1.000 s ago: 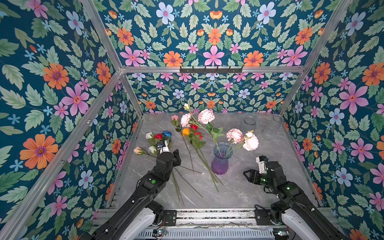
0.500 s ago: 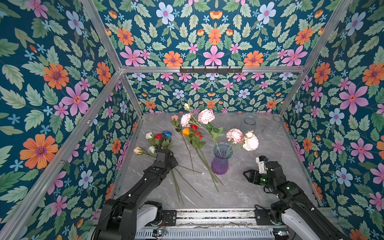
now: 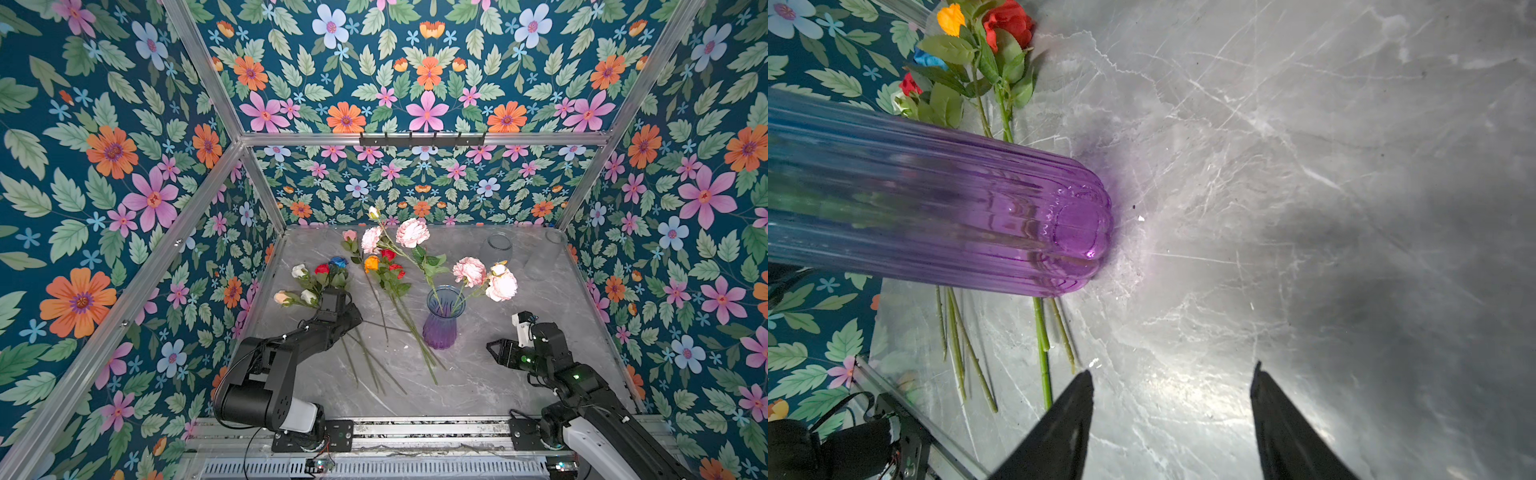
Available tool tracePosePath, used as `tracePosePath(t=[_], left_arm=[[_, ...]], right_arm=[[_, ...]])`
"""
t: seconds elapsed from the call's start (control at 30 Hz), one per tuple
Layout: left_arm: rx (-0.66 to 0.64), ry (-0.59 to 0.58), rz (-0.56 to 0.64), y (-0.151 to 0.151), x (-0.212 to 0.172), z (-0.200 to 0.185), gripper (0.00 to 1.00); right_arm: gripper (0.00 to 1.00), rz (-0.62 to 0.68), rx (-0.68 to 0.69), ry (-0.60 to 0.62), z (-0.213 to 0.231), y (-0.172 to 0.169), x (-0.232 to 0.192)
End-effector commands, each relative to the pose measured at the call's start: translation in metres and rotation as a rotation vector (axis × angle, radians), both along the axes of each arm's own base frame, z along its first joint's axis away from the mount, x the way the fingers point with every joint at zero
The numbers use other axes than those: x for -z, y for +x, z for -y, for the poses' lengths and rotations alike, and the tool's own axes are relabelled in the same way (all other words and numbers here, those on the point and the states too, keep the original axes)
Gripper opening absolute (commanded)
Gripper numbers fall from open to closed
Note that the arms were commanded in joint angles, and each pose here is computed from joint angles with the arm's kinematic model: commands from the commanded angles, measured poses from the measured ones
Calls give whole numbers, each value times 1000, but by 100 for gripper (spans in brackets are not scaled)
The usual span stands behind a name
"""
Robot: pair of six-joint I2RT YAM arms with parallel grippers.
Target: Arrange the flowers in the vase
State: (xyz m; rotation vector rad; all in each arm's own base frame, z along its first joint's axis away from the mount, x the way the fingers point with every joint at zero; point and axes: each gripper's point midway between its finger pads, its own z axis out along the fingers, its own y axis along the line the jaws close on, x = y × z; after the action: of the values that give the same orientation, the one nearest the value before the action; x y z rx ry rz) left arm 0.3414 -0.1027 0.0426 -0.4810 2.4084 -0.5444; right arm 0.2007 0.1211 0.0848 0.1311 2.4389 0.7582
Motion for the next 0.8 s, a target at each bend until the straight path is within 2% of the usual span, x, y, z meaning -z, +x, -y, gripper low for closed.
tracePosePath(t=[0.0, 0.17, 0.3, 0.77], left_arm=[[58, -26, 97, 14, -27, 13, 38], [22, 85, 83, 12, -27, -6, 38], [-7, 105, 81, 13, -24, -14, 39], [39, -70, 41, 40, -7, 19, 35]], right_arm=[[62, 21, 3, 2, -1, 5, -5], [62, 26, 9, 0, 1, 4, -5], [62, 29, 10, 2, 1, 4, -6], [62, 35, 14, 1, 2, 4, -7]])
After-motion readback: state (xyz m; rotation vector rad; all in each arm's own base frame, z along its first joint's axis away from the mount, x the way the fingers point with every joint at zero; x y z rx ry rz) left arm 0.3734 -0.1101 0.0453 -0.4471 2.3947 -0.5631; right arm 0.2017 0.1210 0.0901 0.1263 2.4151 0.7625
